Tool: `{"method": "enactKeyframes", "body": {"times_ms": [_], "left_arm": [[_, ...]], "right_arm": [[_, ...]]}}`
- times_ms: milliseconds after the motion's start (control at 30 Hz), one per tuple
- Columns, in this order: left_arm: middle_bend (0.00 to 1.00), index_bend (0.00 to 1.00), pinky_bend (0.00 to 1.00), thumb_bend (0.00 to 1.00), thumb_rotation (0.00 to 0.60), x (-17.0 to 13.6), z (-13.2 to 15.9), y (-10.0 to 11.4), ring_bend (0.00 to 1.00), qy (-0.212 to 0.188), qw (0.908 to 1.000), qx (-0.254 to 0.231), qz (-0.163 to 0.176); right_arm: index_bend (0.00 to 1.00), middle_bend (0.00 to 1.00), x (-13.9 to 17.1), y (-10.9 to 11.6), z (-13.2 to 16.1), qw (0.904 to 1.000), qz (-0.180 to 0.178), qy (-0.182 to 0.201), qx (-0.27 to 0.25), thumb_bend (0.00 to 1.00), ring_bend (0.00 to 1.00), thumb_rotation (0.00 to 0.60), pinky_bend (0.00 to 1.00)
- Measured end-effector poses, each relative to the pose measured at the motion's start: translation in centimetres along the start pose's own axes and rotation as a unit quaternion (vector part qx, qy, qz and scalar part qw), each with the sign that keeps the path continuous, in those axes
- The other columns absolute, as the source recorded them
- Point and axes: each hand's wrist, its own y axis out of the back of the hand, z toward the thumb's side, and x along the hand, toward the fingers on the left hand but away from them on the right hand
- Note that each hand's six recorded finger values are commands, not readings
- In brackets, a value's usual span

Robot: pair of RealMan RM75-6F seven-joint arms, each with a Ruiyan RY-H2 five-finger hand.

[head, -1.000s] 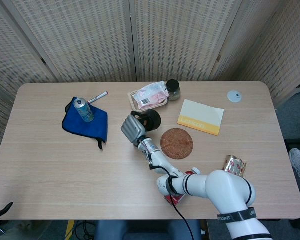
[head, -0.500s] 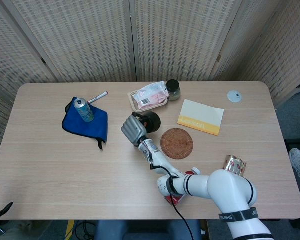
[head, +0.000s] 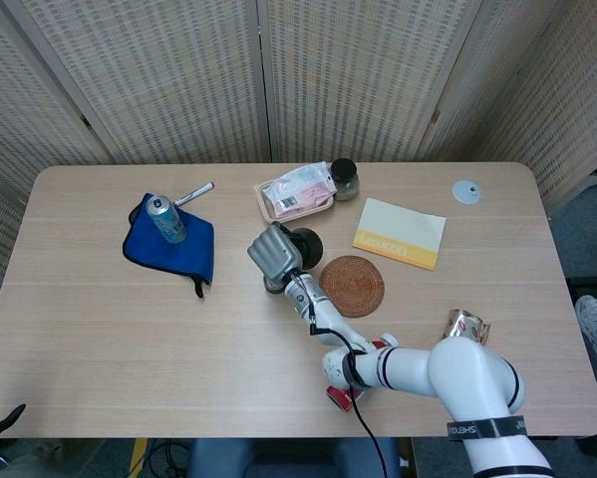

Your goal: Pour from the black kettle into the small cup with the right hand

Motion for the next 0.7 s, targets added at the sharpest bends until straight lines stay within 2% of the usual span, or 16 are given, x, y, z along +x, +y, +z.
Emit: {"method": "enactKeyframes", "body": {"times_ms": [200,433,533,700], "left_arm": [[0.08,0.29,0.09,0.00,0.353,0.2,0.4,-0.2,0.15,-0.005,1.0000,0.000,-0.005],[0.08,0.29,0.09,0.00,0.355,0.6,1.1,-0.3,0.15,-0.017,0.9998,0.002,-0.011],[0.08,0.29,0.09,0.00,0.354,0.9,1.5,-0.6,0.15,-0.024,0.9996,0.002,-0.014],[0.08,0.29,0.09,0.00,0.355,1.2,2.3,-1.0,0.15,-0.034,0.9992,0.002,-0.020]], "right_arm": [[0.96,0.99,0.6,-0.6,-1.8,0.9962,0.007,-0.012,-0.086,0.45,0.91,0.600,0.51],[0.96,0.98,2.7,-1.3,-5.6,0.9784,0.012,-0.029,-0.204,0.45,0.90,0.600,0.51],[0.96,0.97,4.1,-1.9,-7.7,0.9715,0.011,-0.036,-0.234,0.45,0.89,0.600,0.51],[0.96,0.97,6.1,-3.6,-9.6,0.9659,0.012,-0.040,-0.256,0.45,0.89,0.600,0.51]]}}
